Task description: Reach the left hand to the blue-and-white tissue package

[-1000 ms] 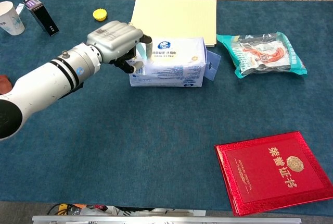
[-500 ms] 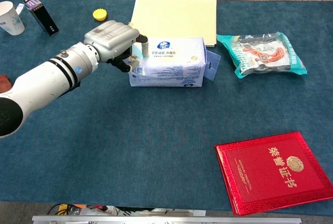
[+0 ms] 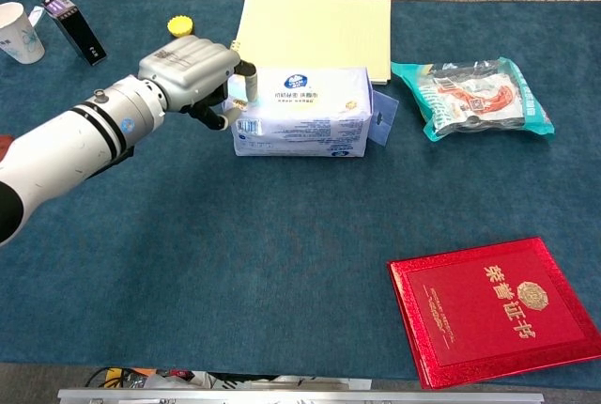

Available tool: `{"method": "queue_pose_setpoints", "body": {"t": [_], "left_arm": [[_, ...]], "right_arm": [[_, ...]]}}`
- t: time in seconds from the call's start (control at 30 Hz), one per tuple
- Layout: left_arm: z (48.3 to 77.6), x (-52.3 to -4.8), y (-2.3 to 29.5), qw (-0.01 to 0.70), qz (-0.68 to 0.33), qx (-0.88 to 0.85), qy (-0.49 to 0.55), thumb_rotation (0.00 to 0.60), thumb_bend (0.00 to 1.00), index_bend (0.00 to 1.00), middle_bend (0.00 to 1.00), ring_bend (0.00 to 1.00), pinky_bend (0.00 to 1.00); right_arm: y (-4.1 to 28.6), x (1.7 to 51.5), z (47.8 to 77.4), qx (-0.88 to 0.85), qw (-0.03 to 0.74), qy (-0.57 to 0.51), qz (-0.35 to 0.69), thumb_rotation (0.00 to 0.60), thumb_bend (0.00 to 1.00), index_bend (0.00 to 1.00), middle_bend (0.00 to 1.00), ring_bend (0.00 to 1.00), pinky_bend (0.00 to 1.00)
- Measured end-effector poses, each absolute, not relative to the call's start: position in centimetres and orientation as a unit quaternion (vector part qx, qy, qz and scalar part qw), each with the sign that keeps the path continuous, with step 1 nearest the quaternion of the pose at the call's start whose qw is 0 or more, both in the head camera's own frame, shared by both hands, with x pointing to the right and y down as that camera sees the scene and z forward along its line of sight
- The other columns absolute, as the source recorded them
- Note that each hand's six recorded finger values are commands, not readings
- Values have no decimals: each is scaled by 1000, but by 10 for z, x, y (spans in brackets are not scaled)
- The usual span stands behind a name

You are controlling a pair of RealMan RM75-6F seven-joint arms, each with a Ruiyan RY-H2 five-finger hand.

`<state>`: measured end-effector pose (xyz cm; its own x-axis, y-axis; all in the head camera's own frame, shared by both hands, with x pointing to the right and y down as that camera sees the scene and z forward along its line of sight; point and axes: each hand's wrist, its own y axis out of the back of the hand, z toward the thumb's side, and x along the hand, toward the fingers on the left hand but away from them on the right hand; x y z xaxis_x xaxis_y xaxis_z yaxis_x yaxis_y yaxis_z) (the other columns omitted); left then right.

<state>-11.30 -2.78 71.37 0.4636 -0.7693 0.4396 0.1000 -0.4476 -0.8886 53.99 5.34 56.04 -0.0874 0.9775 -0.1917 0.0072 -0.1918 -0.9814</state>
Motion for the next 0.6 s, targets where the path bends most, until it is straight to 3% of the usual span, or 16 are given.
{"method": "queue_pose_setpoints", "body": {"t": [0.6], "left_arm": [[715,-102,-26,463,-448,-728,236,600,427,384,968,945,905]], "right_arm": [[56,542,557,-520,427,-473,568,600,363,380,414,267,312]]}}
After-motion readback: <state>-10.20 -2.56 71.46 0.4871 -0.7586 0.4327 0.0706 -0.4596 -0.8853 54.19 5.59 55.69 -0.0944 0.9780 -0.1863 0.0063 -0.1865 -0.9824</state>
